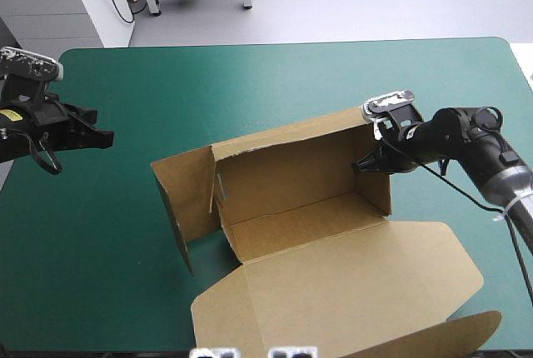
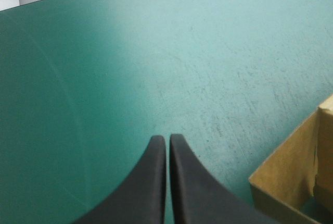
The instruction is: Fold the box
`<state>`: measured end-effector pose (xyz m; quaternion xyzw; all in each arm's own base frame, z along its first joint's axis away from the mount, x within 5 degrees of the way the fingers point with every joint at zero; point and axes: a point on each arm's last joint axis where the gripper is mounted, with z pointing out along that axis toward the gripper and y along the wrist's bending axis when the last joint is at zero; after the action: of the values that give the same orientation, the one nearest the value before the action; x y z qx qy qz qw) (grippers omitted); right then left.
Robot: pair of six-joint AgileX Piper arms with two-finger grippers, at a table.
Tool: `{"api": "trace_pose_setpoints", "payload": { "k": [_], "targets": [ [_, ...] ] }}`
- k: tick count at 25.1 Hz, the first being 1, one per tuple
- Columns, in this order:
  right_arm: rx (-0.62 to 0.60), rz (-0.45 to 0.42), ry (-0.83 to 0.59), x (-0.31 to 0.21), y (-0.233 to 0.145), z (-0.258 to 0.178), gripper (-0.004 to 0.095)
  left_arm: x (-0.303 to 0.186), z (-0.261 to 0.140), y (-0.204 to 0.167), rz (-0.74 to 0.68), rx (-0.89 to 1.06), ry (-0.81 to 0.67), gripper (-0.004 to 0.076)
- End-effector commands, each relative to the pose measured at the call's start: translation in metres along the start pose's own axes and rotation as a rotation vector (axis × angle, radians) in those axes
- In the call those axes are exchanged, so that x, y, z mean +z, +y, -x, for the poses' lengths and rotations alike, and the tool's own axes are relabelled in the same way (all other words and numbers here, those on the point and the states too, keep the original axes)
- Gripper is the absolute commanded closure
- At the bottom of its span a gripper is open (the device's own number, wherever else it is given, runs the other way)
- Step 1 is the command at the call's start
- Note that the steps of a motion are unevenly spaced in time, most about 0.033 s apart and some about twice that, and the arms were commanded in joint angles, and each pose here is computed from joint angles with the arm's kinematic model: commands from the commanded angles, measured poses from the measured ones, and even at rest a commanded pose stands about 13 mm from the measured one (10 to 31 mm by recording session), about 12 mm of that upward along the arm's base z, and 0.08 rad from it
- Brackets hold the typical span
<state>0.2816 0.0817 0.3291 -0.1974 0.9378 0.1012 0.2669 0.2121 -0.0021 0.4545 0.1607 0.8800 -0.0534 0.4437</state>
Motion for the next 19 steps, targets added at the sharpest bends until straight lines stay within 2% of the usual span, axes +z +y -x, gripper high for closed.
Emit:
{"api": "trace_pose_setpoints", "payload": {
  "k": [1, 9, 15, 19],
  "targets": [
    [0.035, -0.010, 0.007, -0.029, 0.002, 0.009, 0.0922, -0.014, 0.010, -0.001, 0.035, 0.011, -0.084, 0.0717],
    [0.100, -0.014, 0.119, 0.029, -0.014, 0.031, 0.0922, -0.014, 0.009, -0.001, 0.038, 0.012, -0.081, 0.0717],
    [0.103, -0.025, 0.128, 0.057, -0.024, 0.055, 0.0916, -0.013, 0.005, -0.001, 0.036, 0.026, -0.035, 0.0717],
    [0.101, -0.027, 0.112, 0.060, -0.026, 0.063, 0.0800, -0.013, 0.005, -0.001, 0.031, 0.025, -0.031, 0.0717]
  ]
}}
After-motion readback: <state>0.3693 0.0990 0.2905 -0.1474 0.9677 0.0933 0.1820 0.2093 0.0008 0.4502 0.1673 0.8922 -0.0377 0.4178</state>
